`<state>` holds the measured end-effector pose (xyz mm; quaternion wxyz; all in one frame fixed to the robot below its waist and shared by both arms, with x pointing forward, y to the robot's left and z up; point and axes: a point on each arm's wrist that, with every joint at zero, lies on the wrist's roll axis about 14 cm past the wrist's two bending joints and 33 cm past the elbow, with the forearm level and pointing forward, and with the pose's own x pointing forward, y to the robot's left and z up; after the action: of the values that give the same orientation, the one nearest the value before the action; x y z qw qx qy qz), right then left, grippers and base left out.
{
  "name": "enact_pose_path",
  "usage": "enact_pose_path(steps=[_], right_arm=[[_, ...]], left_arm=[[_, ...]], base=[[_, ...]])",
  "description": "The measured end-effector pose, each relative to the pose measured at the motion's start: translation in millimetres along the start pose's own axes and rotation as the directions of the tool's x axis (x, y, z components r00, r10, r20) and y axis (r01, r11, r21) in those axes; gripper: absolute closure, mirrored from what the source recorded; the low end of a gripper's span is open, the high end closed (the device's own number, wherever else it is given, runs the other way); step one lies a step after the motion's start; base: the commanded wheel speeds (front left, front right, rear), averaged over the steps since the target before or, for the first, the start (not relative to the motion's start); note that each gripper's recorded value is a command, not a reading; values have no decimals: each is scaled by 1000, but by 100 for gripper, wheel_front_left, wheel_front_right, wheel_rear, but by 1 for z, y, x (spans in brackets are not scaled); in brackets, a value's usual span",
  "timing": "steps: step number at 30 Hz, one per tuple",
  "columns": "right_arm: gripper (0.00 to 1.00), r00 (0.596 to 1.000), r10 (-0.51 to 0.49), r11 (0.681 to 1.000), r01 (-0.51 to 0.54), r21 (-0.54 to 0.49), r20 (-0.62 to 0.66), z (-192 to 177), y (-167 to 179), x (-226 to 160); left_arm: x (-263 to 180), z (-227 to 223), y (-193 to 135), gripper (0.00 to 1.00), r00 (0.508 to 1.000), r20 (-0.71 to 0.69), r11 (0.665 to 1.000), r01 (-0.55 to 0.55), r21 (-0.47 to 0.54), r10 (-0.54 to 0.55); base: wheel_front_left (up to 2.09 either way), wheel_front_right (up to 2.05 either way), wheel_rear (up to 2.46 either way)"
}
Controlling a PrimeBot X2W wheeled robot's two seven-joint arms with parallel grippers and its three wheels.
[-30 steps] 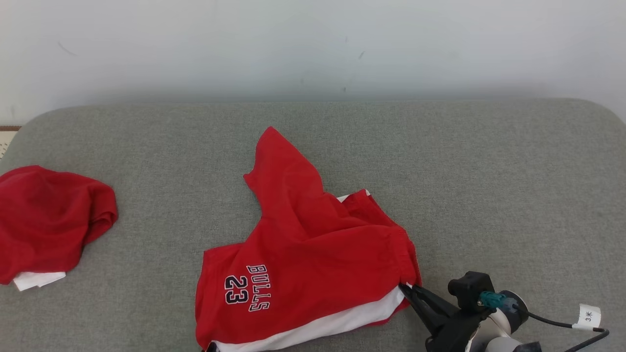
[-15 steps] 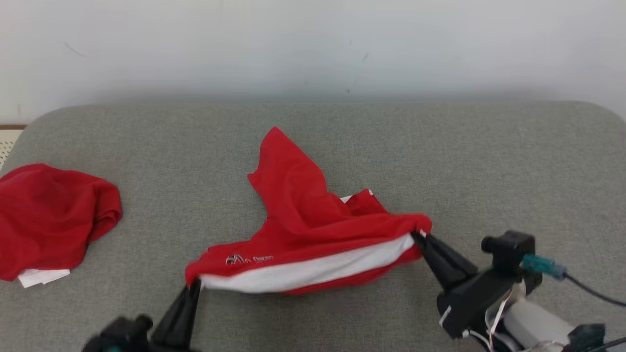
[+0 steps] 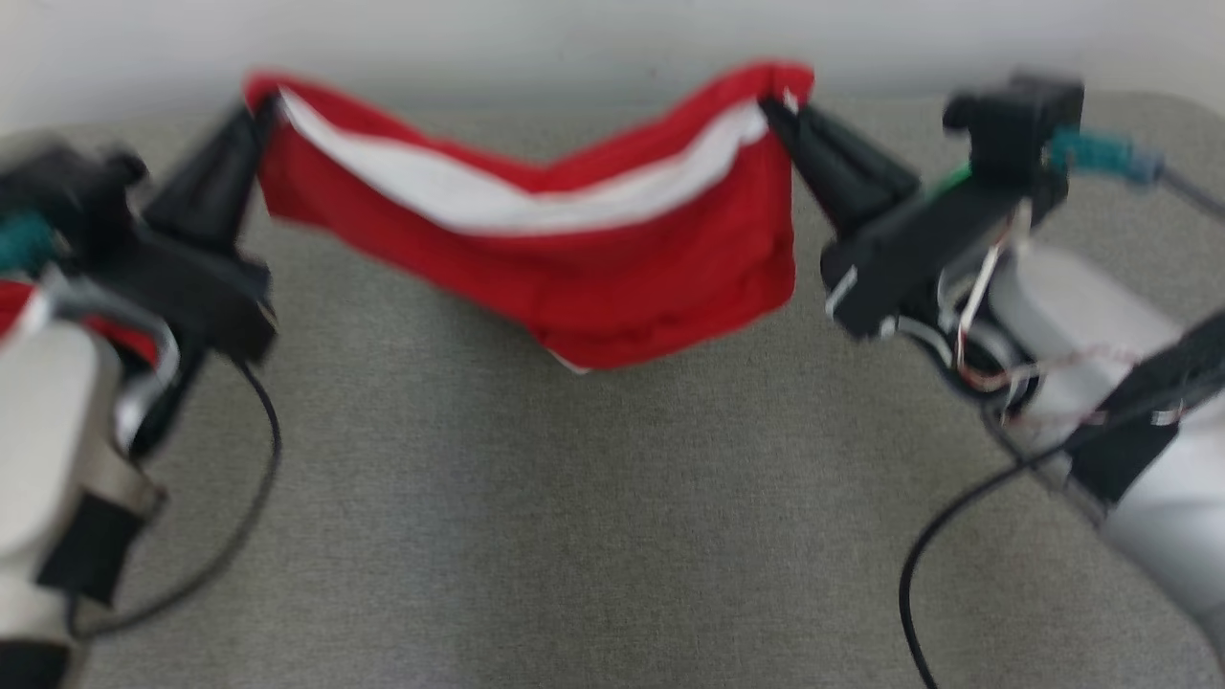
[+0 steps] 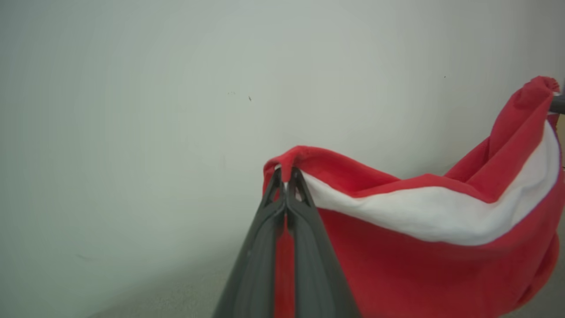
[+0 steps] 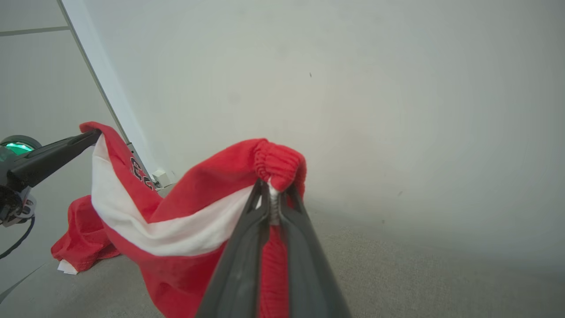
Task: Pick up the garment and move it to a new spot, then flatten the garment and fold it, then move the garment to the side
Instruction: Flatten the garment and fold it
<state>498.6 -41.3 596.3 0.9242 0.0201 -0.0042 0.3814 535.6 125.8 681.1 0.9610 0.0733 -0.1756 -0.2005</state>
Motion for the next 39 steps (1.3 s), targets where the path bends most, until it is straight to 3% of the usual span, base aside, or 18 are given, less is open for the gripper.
enact_pose_path(steps=[2,8,13,19,26,33,39], right_arm=[[100,1000,-12,999,12,-46,4,13,-16,15],[100,989,-99,995,99,9,106,70,-73,57],[100,975,-161,987,163,-1,156,98,-110,73],[100,944,-258,957,279,-82,206,115,-158,82],[100,938,-300,940,322,-115,176,90,-183,86],[100,948,-311,944,316,-97,61,31,-195,83],[100,964,-264,962,262,-79,-11,-6,-182,71]], left_arm=[[24,8,10,100,1000,15,1000,4,4,-4],[91,28,34,100,997,75,1000,2,2,-2],[127,31,38,100,995,104,1000,13,4,-14],[163,35,42,100,987,158,1000,11,16,-13],[184,8,27,100,986,161,999,40,17,-43],[184,-45,23,100,994,102,998,53,-24,-50],[164,-71,14,100,994,85,995,78,-65,-72]], base=[[0,0,0],[0,0,0],[0,0,0],[0,0,0],[0,0,0],[0,0,0],[0,0,0]])
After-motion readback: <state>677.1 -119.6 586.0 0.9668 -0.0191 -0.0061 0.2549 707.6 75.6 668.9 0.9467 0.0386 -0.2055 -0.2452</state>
